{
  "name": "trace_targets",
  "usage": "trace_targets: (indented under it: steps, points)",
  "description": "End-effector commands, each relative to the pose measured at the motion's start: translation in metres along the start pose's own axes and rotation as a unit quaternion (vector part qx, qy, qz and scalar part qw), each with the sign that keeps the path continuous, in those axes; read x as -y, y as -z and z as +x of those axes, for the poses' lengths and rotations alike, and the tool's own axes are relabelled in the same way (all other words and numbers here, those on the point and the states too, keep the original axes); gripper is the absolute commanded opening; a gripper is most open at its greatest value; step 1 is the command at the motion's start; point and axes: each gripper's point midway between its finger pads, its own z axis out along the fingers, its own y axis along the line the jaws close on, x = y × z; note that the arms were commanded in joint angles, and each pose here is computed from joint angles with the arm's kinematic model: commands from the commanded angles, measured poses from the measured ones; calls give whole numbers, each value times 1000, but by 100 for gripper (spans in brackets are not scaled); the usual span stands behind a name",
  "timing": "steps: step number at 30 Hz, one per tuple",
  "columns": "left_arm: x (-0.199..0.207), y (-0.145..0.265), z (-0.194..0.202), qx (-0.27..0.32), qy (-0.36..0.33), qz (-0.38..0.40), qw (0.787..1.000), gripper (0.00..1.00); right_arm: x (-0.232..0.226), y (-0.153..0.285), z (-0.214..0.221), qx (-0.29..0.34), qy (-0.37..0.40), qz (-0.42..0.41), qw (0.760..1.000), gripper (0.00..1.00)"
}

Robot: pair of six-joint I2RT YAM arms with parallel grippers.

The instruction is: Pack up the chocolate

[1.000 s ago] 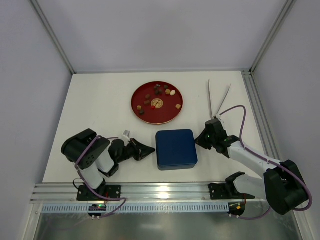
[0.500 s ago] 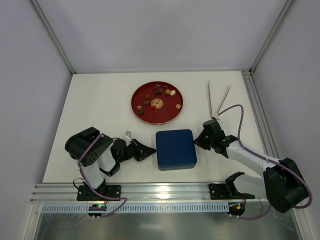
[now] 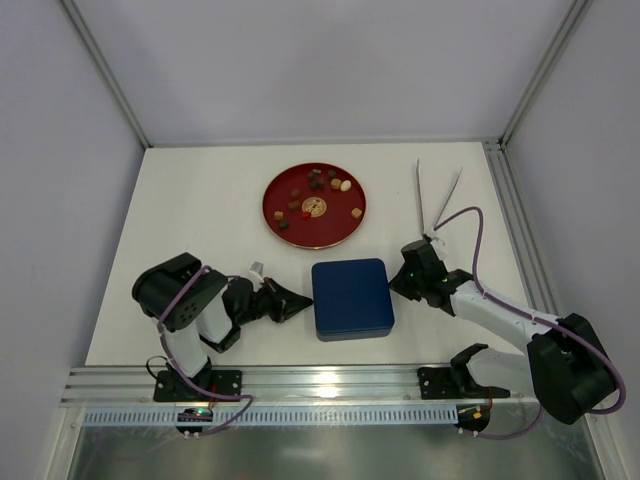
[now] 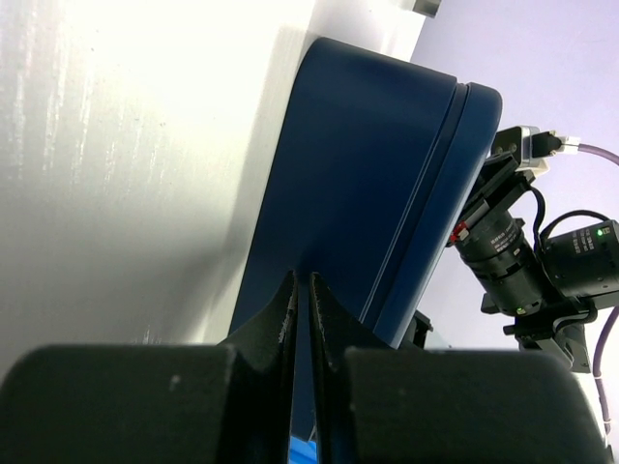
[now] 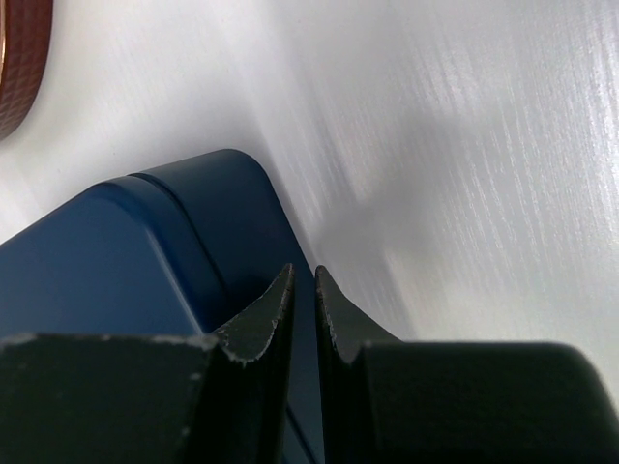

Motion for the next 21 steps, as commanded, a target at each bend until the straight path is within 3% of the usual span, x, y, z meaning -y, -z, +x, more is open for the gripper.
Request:
trace_targets:
  steps: [1, 11, 21]
  points:
    - [52, 1, 6, -13, -51, 107, 993, 6, -17, 4, -8, 13, 7, -15, 1000, 16]
    - [53, -2, 3, -11, -48, 108, 993, 10, -12, 8, -14, 29, 17, 1, 999, 16]
    - [54, 5, -3, -6, -57, 107, 993, 34, -12, 8, -15, 30, 18, 1, 999, 16]
